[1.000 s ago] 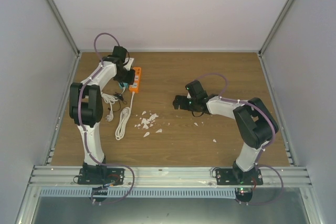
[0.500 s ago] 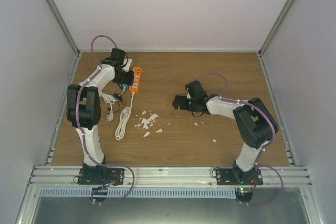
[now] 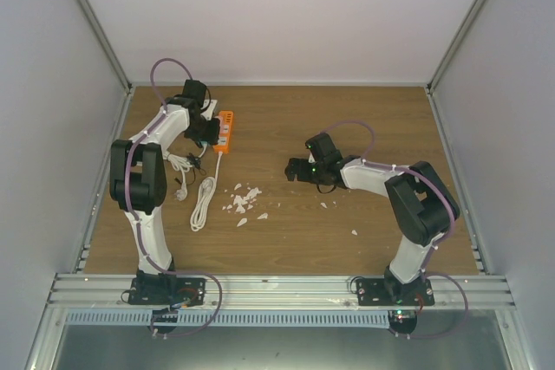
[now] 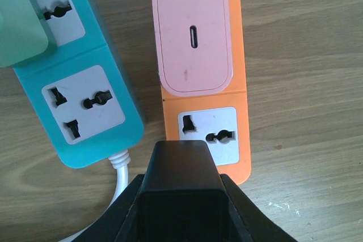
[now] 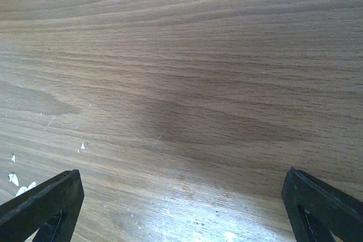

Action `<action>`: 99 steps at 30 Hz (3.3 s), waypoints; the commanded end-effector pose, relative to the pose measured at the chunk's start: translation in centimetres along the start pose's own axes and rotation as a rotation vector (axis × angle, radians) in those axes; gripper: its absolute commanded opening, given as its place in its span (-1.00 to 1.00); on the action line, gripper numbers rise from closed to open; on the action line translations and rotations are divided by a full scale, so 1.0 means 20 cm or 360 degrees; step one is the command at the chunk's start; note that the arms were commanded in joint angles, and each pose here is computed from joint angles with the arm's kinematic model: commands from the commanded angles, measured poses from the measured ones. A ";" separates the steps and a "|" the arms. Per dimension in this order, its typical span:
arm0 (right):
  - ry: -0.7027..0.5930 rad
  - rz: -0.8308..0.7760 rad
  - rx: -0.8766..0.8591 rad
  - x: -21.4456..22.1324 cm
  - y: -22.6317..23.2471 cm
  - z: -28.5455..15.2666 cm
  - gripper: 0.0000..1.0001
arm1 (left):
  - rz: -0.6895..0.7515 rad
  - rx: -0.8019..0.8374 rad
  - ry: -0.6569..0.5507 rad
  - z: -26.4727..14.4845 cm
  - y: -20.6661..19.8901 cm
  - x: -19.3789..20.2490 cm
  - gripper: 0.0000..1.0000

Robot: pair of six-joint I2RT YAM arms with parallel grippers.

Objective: Insert the plug

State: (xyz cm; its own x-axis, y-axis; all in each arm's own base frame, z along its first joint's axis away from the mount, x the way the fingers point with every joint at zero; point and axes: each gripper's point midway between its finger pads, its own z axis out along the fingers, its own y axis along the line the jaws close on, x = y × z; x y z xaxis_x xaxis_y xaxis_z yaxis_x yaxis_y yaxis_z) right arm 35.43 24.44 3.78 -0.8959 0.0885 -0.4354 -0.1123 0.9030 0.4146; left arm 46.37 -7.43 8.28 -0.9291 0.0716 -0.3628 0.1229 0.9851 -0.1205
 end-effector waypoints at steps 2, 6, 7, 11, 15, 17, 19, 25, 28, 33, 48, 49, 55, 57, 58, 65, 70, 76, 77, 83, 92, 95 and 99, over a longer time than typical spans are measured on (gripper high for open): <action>0.0039 -0.0016 0.0017 0.02 0.00 0.02 0.97 | -0.0048 -0.0052 0.0147 0.04 0.05 0.14 -1.00; 0.0042 -0.0019 0.0010 0.02 0.01 0.02 0.97 | -0.0042 -0.0043 0.0083 0.00 0.04 0.07 -1.00; 0.0042 -0.0018 0.0011 0.02 0.01 0.02 0.97 | -0.0041 -0.0039 0.0079 -0.01 0.03 0.06 -1.00; 0.0042 -0.0021 0.0009 0.02 0.01 0.02 0.97 | -0.0040 -0.0024 0.0072 -0.03 0.02 0.04 -1.00; 0.0044 -0.0022 0.0010 0.02 0.01 0.02 0.97 | -0.0046 -0.0014 0.0069 -0.03 0.01 0.03 -1.00; 0.0048 -0.0020 0.0011 0.03 0.01 0.03 0.96 | -0.0049 -0.0015 0.0075 -0.02 0.02 0.03 -1.00; 0.0049 -0.0025 0.0007 0.02 0.01 0.03 0.97 | -0.0047 -0.0011 0.0066 -0.02 0.01 0.02 -1.00; 0.0054 -0.0029 0.0006 0.03 0.01 0.03 0.96 | -0.0035 0.0009 0.0016 -0.04 -0.02 -0.03 -1.00; 0.0062 -0.0031 0.0006 0.03 0.01 0.04 0.96 | -0.0028 0.0013 -0.0026 -0.09 -0.03 -0.07 -1.00; 0.0067 -0.0033 0.0007 0.03 0.02 0.04 0.96 | -0.0018 0.0017 -0.0044 -0.14 -0.04 -0.10 -1.00; 0.0074 -0.0043 0.0010 0.04 0.02 0.05 0.96 | 0.0002 0.0028 0.0009 0.04 -0.10 -0.03 -1.00; 0.0075 -0.0044 0.0011 0.04 0.02 0.05 0.96 | -0.0002 0.0021 0.0021 0.06 -0.09 -0.03 -1.00; 0.0084 -0.0048 0.0011 0.04 0.02 0.06 0.96 | -0.0005 -0.0035 0.0045 0.11 -0.08 -0.01 -1.00; 0.0085 -0.0048 0.0012 0.04 0.02 0.06 0.96 | -0.0009 -0.0064 0.0034 0.10 -0.06 -0.02 -1.00; 0.0087 -0.0048 0.0012 0.05 0.02 0.06 0.96 | -0.0008 -0.0079 0.0029 0.10 -0.05 -0.02 -1.00; 0.0089 -0.0053 0.0011 0.05 0.03 0.06 0.96 | 0.0025 -0.0143 0.0034 0.05 -0.02 0.00 -1.00; 0.0094 -0.0058 0.0011 0.05 0.03 0.07 0.96 | 0.0042 -0.0108 0.0054 0.07 -0.04 0.04 -1.00; 0.0098 -0.0061 0.0023 0.05 0.02 0.08 0.96 | 0.0046 -0.0096 0.0082 0.13 -0.04 0.07 -1.00; 0.0101 -0.0065 0.0024 0.06 0.02 0.08 0.96 | 0.0040 -0.0090 0.0090 0.15 -0.04 0.08 -1.00; 0.0109 -0.0065 0.0024 0.06 0.03 0.09 0.96 | 0.0022 -0.0104 0.0163 0.25 -0.02 0.15 -1.00; 0.0112 -0.0071 0.0029 0.07 0.03 0.09 0.96 | 0.0065 -0.0263 0.0249 0.34 0.05 0.28 -1.00; 0.0115 -0.0072 0.0031 0.06 0.02 0.09 0.96 | 0.0088 -0.0271 0.0257 0.35 0.03 0.28 -1.00; 0.0116 -0.0074 0.0030 0.07 0.03 0.09 0.96 | 0.0112 -0.0294 0.0281 0.36 0.02 0.28 -1.00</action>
State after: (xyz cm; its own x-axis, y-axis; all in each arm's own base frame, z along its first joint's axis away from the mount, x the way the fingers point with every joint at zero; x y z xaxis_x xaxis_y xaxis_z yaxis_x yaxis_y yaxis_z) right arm 36.03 25.81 3.63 -0.8962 0.0469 -0.4412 -0.1513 0.9025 0.4032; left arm 46.97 -8.65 6.44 -0.9127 0.1122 -0.3928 0.1187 0.9929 0.0078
